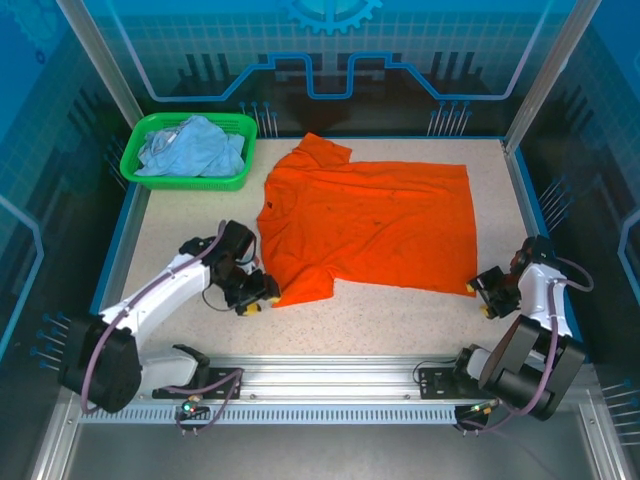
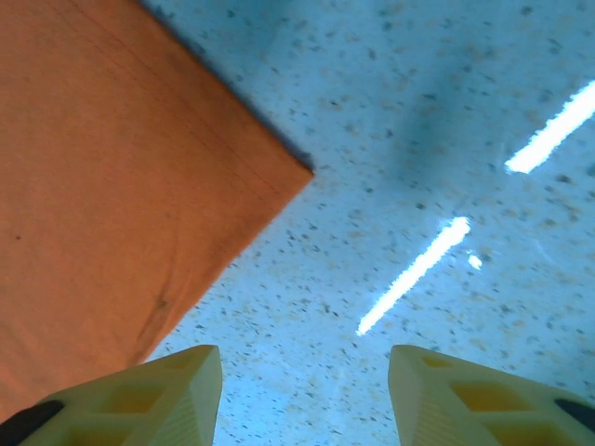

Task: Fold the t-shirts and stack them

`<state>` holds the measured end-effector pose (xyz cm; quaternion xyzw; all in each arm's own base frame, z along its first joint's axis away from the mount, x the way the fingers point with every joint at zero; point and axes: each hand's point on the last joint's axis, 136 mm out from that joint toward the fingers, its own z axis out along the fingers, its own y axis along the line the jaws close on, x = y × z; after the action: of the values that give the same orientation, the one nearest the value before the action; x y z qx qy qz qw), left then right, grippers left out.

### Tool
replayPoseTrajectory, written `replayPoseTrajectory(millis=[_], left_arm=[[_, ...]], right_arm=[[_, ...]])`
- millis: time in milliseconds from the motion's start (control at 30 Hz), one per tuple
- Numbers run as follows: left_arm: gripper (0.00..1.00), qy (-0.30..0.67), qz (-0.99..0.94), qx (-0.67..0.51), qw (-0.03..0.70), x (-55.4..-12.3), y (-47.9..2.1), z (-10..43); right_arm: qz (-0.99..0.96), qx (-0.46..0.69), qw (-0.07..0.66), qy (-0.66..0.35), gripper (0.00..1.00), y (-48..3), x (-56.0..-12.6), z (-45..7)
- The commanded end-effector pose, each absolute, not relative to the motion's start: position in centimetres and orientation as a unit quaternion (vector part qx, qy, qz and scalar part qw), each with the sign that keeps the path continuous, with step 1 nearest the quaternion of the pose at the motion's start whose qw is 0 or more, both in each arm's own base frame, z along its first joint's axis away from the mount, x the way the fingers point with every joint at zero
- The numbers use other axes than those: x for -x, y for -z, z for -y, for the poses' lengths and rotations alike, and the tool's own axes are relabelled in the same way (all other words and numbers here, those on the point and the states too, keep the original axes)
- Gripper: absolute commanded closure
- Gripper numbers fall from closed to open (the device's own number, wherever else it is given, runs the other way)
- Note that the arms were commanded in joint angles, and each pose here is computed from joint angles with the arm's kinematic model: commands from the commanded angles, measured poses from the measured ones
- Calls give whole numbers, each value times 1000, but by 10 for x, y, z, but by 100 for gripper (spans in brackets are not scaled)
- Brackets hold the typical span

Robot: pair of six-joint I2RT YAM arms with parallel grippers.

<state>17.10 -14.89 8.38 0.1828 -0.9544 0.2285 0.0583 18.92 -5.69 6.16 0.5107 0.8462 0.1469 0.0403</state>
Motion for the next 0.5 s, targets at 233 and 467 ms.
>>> replayPoseTrajectory(millis=[233, 467], left_arm=[[52, -235, 959, -150, 44, -178, -56, 169], [58, -170, 979, -116, -2, -197, -41, 153]], right_arm=[[-858, -475, 11, -195, 47, -34, -206, 40], [-868, -456, 5, -198, 48, -28, -210, 30]])
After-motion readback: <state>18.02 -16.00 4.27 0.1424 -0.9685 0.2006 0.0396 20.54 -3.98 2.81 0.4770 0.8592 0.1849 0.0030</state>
